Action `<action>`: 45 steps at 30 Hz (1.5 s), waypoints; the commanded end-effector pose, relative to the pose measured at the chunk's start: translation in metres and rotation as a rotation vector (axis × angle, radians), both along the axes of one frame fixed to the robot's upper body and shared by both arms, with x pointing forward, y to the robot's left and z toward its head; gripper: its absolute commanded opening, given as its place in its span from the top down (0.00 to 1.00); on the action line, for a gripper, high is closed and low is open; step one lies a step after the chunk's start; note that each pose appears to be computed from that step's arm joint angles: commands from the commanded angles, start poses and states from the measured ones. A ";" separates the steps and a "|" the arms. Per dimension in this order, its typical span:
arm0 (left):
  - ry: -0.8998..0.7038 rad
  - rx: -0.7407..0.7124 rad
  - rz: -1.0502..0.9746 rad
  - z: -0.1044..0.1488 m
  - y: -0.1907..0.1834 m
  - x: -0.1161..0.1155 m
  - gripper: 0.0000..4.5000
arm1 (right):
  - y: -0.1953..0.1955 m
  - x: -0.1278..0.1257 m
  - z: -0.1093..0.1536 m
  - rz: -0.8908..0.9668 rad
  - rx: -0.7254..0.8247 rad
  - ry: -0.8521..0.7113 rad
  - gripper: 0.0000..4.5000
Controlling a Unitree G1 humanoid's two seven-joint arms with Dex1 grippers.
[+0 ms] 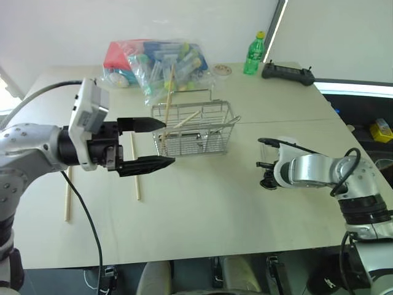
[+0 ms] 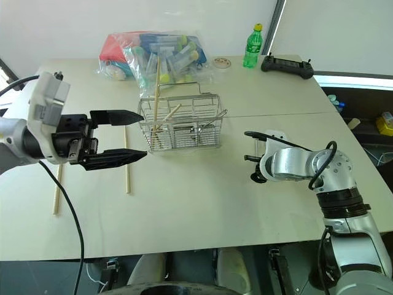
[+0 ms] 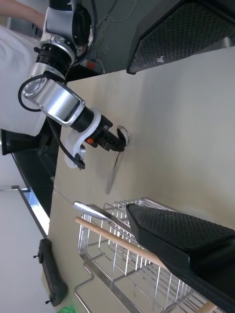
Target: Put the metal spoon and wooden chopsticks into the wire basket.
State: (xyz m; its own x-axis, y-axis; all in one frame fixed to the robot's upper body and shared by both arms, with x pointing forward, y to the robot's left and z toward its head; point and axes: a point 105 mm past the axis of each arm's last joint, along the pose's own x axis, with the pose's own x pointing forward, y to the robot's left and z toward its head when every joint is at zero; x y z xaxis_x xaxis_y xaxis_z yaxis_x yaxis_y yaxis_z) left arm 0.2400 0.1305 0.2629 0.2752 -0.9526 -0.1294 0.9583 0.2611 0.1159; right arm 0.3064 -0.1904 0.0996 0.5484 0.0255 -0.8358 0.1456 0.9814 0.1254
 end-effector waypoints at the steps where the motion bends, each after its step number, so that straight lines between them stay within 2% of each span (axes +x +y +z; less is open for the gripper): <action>1: -0.055 -0.008 -0.022 0.009 -0.003 0.001 0.00 | -0.004 -0.001 0.004 0.000 -0.018 -0.028 0.99; 5: -0.061 -0.012 -0.031 0.011 -0.005 0.005 0.00 | -0.019 0.006 0.032 0.002 -0.091 -0.184 0.99; 9: -0.064 -0.014 -0.037 0.012 -0.006 0.007 0.00 | -0.033 0.015 0.074 -0.007 -0.165 -0.412 0.99; 12: -0.067 -0.015 -0.041 0.014 -0.006 0.007 0.00 | -0.038 0.023 0.119 -0.007 -0.206 -0.661 0.99; 14: -0.075 -0.023 -0.042 0.017 -0.006 0.008 0.00 | -0.029 0.029 0.161 0.024 -0.146 -0.890 0.99; 16: -0.088 -0.034 -0.033 0.021 -0.006 0.009 0.00 | -0.016 0.031 0.187 0.076 -0.068 -1.041 0.99; 22: -0.127 -0.051 0.012 0.030 -0.002 0.018 0.00 | 0.037 0.036 0.235 0.247 0.147 -1.290 0.99; 25: -0.150 -0.063 0.043 0.035 0.000 0.022 0.00 | 0.068 0.040 0.235 0.356 0.210 -1.306 0.99; 31: -0.181 -0.073 0.071 0.043 0.003 0.027 0.00 | 0.116 0.049 0.199 0.521 0.214 -1.260 0.99; 36: -0.194 -0.073 0.082 0.046 0.005 0.027 0.00 | 0.123 0.053 0.175 0.550 0.207 -1.232 0.99; 43: -0.197 -0.077 0.088 0.048 0.005 0.027 0.00 | 0.119 0.059 0.171 0.503 0.206 -1.235 0.99; 45: -0.198 -0.078 0.089 0.048 0.005 0.028 0.00 | 0.118 0.060 0.171 0.489 0.204 -1.232 0.85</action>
